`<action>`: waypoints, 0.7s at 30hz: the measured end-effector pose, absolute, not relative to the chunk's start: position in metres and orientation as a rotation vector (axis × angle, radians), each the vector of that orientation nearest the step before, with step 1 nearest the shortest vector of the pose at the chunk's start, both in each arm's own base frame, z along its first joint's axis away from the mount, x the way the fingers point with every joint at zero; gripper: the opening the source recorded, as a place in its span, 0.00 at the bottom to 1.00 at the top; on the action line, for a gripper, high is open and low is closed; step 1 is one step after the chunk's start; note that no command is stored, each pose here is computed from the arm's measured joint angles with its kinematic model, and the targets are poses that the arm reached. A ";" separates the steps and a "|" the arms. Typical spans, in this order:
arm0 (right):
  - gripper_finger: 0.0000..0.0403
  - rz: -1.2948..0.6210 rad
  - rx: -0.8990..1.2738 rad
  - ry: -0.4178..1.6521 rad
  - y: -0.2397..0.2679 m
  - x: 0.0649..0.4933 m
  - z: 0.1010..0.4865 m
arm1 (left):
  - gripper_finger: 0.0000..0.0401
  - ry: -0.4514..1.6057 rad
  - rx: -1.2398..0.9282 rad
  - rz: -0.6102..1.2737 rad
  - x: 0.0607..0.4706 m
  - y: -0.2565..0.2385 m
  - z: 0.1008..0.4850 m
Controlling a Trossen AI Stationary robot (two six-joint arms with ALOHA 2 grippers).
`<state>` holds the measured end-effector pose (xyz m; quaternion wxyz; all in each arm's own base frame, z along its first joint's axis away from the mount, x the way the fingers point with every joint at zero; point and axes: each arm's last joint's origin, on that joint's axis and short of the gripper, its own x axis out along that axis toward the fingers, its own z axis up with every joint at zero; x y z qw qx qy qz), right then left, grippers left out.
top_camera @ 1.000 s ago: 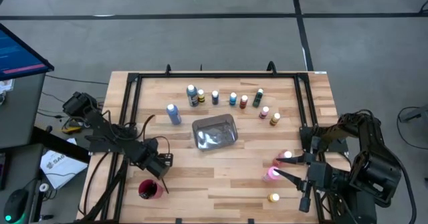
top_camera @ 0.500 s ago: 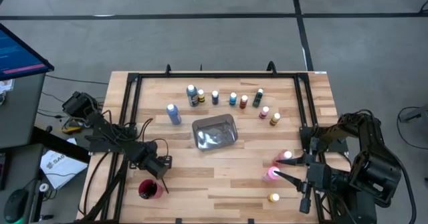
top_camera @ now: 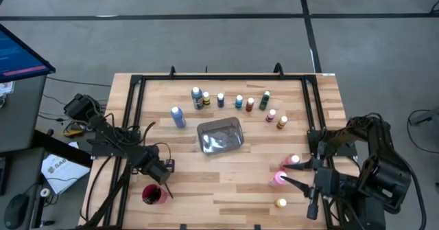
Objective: Pick & Place Paint Supplies
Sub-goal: Put the silver paintbrush into the red cup
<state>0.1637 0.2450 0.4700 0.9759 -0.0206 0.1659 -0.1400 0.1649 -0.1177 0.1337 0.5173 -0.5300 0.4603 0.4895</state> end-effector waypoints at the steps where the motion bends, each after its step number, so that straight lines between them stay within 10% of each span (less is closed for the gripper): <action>1: 0.29 -0.281 -0.041 0.337 0.245 0.164 0.470 | 0.10 1.099 -1.272 1.174 0.165 -0.118 0.134; 21: 0.29 -0.277 -0.052 0.342 0.245 0.164 0.470 | 0.00 0.760 -1.308 1.115 0.173 -0.103 0.151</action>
